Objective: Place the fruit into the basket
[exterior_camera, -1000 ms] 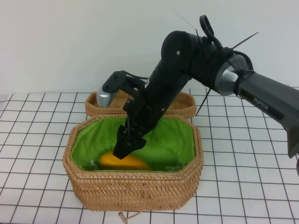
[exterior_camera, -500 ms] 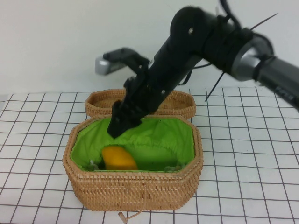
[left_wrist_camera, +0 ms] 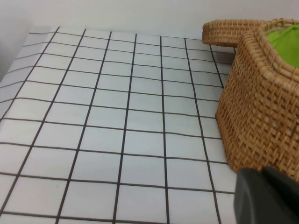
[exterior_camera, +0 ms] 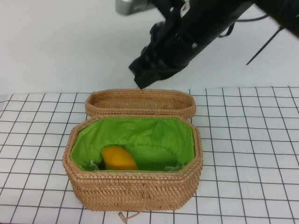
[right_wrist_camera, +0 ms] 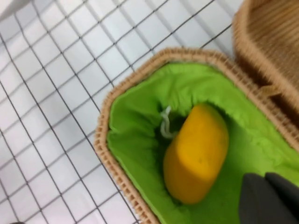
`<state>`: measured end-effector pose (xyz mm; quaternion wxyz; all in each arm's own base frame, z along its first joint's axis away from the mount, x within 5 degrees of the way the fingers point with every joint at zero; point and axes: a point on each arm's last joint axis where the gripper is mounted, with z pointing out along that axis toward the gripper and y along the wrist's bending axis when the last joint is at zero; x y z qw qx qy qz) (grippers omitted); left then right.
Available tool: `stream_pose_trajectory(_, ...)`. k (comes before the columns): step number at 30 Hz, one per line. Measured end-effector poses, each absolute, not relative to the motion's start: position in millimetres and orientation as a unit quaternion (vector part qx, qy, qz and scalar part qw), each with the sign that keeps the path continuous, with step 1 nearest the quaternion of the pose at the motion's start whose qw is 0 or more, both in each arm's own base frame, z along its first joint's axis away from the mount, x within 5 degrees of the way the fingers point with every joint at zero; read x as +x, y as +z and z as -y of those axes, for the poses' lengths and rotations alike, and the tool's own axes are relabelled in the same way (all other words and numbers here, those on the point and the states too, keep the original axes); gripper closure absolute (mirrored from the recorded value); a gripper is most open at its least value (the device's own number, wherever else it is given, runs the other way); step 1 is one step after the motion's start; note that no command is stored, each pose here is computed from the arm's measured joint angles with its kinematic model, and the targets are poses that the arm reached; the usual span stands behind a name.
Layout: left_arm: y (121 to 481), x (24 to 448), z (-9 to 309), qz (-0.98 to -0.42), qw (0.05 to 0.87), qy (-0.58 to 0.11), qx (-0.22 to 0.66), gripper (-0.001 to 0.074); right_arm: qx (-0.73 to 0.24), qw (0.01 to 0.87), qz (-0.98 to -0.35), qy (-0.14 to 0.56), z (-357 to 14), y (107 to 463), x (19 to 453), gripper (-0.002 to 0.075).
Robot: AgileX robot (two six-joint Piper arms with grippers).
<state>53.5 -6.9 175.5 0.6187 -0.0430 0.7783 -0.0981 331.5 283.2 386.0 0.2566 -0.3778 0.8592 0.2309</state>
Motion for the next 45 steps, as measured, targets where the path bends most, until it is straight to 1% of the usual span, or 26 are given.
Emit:
stream_pose_trajectory(5,176,53,7,-0.778,0.619,-0.098,-0.043,0.0734,-0.378,0.284,-0.849,0.237,-273,412,318,0.0727)
stream_pose_trajectory(11,176,53,7,-0.778,0.619,-0.098,-0.043,0.0734,-0.379,0.282,-0.849,0.236,-273,411,319,0.0727)
stream_pose_trajectory(14,176,53,7,-0.778,0.619,-0.098,-0.043,0.0734,-0.381,0.275,-0.851,0.234,-276,403,323,0.0727)
stream_pose_trajectory(19,176,53,7,-0.778,0.619,-0.098,-0.043,0.0734,-0.398,0.282,-0.854,0.184,-273,394,331,0.0728)
stream_pose_trajectory(24,176,53,7,-0.778,0.619,-0.098,-0.043,0.0734,-0.403,0.3,-0.854,0.134,-264,398,334,0.0728)
stream_pose_trajectory(36,176,53,7,-0.778,0.619,-0.098,-0.043,0.0734,-0.42,0.308,-0.846,0.113,-261,399,335,0.0728)
stream_pose_trajectory(39,176,53,7,-0.778,0.619,-0.098,-0.043,0.0734,-0.44,0.32,-0.832,0.106,-257,409,329,0.0728)
stream_pose_trajectory(42,176,53,7,-0.778,0.619,-0.098,-0.043,0.0734,-0.451,0.348,-0.816,0.104,-243,431,310,0.0728)
stream_pose_trajectory(45,176,53,7,-0.778,0.619,-0.098,-0.043,0.0734,-0.488,0.408,-0.769,0.062,-224,451,292,0.0728)
